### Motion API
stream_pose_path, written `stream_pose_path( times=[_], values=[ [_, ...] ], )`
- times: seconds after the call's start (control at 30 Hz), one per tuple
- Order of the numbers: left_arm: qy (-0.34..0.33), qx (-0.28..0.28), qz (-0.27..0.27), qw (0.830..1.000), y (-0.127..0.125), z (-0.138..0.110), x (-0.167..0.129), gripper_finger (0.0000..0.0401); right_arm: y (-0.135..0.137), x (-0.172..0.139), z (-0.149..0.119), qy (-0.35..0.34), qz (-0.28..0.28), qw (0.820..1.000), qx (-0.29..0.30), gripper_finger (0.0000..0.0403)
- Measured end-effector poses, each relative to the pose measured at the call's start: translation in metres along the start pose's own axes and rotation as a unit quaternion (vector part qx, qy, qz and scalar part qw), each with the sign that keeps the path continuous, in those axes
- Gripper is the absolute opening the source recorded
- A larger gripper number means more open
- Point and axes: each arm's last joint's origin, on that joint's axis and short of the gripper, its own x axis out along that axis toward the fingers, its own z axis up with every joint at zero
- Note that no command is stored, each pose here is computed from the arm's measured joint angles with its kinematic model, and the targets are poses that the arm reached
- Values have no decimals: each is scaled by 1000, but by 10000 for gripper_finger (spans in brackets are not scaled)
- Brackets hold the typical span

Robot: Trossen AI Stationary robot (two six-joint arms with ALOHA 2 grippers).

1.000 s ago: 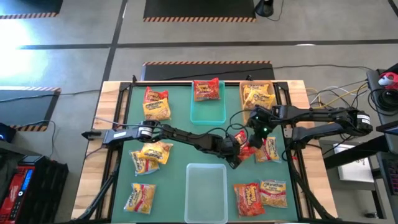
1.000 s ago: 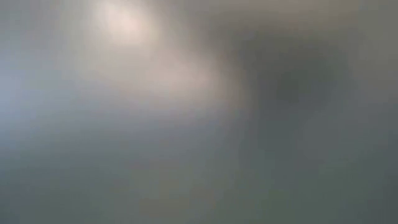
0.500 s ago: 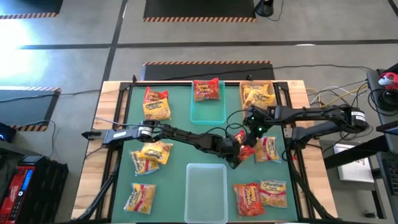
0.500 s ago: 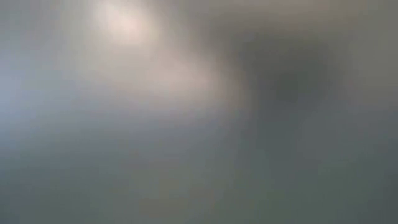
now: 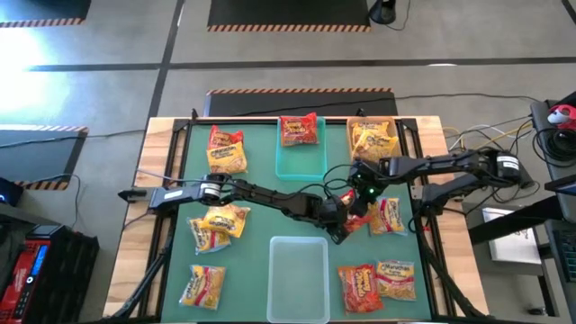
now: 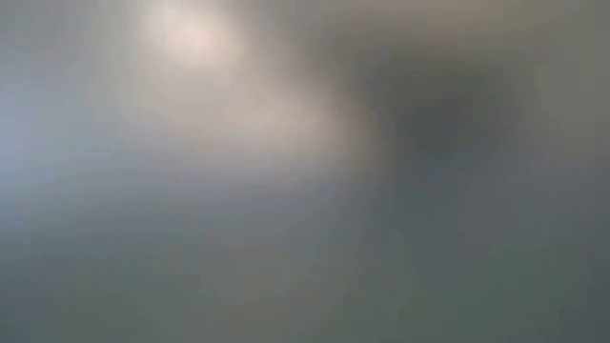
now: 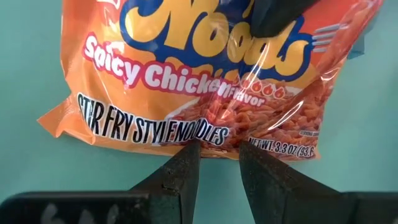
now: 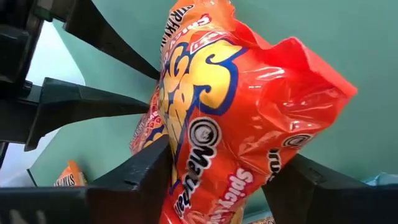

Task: Sort Maruchan noodles
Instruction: Put the red noodle pack into the green bin

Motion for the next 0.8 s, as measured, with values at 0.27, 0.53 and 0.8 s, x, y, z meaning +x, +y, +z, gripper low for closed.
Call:
stream_pose_path(
  times=[0.27,0.53,0.8],
  values=[
    [31,20,38,999,-2,-5,-20,99,2,-3,-2,0,12,1000,-8,114],
    [59,37,131,989,8,-8,-49,99,5,-7,-2,-3,30,999,-16,47],
    [90,39,180,979,18,-28,-73,99,10,-17,-2,-33,43,998,-32,34]
  ],
)
